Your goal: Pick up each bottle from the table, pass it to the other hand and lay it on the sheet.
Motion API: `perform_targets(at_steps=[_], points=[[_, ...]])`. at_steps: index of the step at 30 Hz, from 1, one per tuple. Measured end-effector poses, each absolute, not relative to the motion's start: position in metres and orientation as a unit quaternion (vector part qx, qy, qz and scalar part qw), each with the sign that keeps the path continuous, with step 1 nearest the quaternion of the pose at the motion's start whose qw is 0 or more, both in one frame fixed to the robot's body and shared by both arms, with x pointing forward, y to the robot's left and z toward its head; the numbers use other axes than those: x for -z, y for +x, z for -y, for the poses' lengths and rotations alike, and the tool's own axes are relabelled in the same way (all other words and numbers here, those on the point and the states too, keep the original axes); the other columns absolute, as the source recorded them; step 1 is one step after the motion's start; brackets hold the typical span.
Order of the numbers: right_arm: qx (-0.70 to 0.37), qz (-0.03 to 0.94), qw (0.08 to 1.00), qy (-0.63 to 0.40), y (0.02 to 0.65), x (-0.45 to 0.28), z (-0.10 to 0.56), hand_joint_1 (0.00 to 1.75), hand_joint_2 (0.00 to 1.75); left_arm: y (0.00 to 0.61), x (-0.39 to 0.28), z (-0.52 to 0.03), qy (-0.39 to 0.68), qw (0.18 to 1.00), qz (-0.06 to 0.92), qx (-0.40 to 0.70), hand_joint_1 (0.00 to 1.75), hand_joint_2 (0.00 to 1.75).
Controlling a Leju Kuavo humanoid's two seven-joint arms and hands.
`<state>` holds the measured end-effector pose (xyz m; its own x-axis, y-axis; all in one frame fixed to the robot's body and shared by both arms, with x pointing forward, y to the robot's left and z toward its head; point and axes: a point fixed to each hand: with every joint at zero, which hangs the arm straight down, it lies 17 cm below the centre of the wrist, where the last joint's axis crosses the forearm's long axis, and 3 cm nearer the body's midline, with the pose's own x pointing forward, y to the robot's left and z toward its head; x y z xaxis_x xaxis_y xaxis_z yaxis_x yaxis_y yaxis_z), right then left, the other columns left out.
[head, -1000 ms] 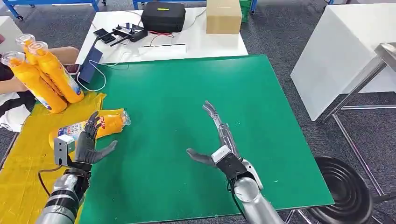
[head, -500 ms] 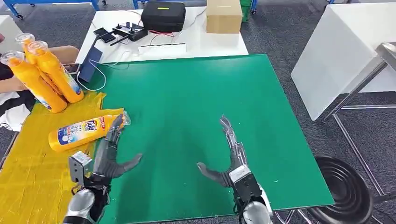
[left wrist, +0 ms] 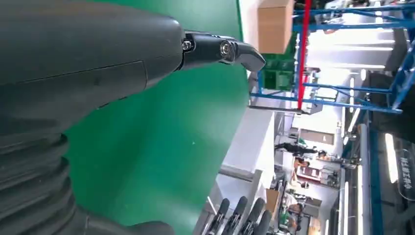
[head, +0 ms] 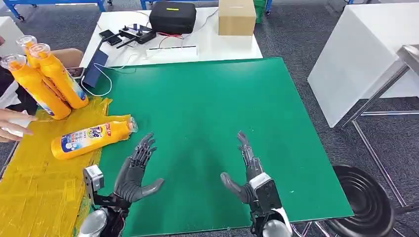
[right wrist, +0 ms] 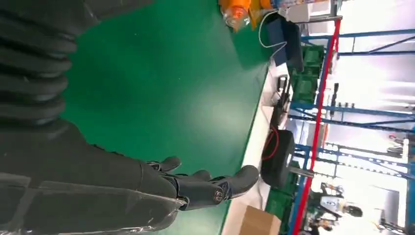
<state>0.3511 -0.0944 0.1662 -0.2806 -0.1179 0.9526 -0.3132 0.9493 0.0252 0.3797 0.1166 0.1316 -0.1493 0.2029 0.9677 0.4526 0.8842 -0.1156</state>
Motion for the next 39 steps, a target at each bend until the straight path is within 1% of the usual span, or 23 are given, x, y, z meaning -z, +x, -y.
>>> perform_targets(at_steps=[16, 23, 28, 39], points=[[-0.095, 0.789, 0.594, 0.123, 0.355, -0.157, 0.102, 0.00, 0.00, 0.384, -0.123, -0.138, -0.210, 0.634, 0.738, 0.095, 0.00, 1.75], [-0.097, 0.795, 0.589, 0.106, 0.357, -0.158, 0.106, 0.00, 0.00, 0.391, -0.128, -0.143, -0.191, 0.631, 0.747, 0.090, 0.00, 1.75], [-0.106, 0.804, 0.579, 0.083, 0.358, -0.161, 0.108, 0.00, 0.00, 0.398, -0.131, -0.149, -0.154, 0.626, 0.759, 0.092, 0.00, 1.75], [-0.114, 0.808, 0.575, 0.065, 0.358, -0.162, 0.109, 0.00, 0.00, 0.398, -0.135, -0.140, -0.138, 0.615, 0.770, 0.104, 0.00, 1.75]])
